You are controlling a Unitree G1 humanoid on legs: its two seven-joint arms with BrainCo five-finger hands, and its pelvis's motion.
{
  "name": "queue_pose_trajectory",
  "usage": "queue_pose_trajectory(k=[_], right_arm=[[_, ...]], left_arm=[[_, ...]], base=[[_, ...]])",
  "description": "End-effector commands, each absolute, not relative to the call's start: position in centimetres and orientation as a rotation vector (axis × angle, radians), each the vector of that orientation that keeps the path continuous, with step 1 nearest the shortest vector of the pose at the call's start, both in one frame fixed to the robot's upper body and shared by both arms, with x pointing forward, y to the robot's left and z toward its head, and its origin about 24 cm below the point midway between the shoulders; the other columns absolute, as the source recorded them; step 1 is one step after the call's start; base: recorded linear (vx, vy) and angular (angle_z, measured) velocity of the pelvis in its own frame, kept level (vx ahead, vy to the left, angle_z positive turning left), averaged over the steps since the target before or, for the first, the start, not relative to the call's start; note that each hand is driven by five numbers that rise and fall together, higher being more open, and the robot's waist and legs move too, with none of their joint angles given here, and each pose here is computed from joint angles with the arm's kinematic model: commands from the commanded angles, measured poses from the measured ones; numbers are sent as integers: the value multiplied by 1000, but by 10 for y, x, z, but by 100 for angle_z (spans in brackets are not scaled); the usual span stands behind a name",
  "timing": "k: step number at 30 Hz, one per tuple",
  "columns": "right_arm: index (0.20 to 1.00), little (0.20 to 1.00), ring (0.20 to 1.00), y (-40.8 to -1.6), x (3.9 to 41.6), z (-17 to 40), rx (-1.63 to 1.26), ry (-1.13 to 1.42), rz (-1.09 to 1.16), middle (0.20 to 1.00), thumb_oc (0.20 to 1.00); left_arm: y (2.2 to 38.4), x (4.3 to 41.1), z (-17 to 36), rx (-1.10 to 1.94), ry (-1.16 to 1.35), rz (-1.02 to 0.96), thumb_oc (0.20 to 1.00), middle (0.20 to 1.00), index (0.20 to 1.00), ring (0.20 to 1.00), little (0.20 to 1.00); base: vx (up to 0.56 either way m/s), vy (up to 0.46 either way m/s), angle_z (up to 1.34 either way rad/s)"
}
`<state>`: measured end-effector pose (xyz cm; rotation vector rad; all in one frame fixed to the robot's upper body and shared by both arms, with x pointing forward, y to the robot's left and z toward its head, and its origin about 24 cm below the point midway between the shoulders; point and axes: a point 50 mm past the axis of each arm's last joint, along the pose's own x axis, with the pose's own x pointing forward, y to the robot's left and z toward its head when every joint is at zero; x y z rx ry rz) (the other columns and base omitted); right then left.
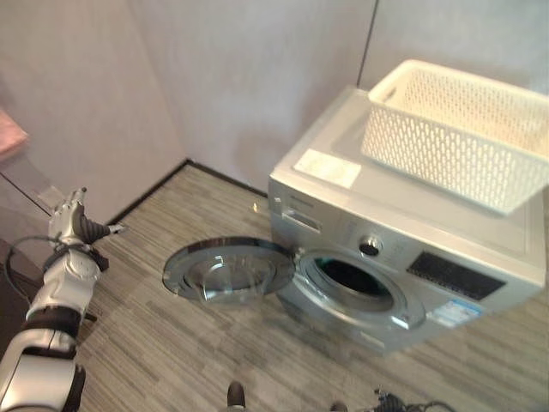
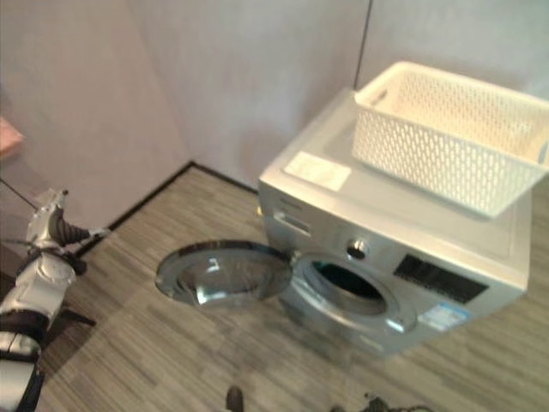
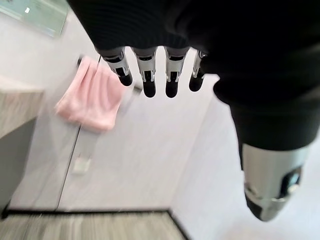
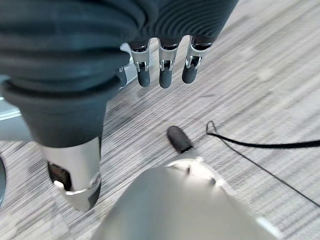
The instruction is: Grab the laundry basket,head to the washer,open it,put in the laundry and shut it.
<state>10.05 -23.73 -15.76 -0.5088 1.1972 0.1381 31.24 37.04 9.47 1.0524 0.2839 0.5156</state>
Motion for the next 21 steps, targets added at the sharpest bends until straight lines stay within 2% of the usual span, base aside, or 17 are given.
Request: queue_pose_trajectory(k=[1, 5, 7, 13, 16, 21], right_arm=[[1000, 1000, 1000, -238, 146, -143, -467, 1051, 71, 1000, 1000], [1000, 1000, 1000, -239, 160, -136, -441, 994, 50, 1000, 1000], [1000, 1000, 1000, -228, 166, -134, -409, 962, 78, 1000, 1000], [1000, 1000, 1000, -209, 180, -127, -379, 869, 141, 1000, 1000], [1000, 1000, 1000, -198, 187, -122, -364, 818, 181, 1000, 1000], [1000, 1000, 1000, -180, 192, -118, -358, 768, 256, 1000, 1000]], left_arm=[[387, 331, 141, 968, 297, 621, 1000, 1000, 1000, 1000, 1000], [393, 337, 165, 916, 316, 681, 1000, 1000, 1000, 1000, 1000], [406, 329, 174, 849, 359, 782, 1000, 1000, 1000, 1000, 1000], [422, 315, 177, 854, 402, 866, 1000, 1000, 1000, 1000, 1000], [425, 310, 168, 877, 450, 856, 1000, 1000, 1000, 1000, 1000], [415, 299, 108, 866, 614, 734, 1000, 1000, 1000, 1000, 1000]], base=[[-26, -1, -32], [-4, -26, -18], [-20, -37, -10], [0, -18, -10], [0, -32, 0], [15, -4, 2]])
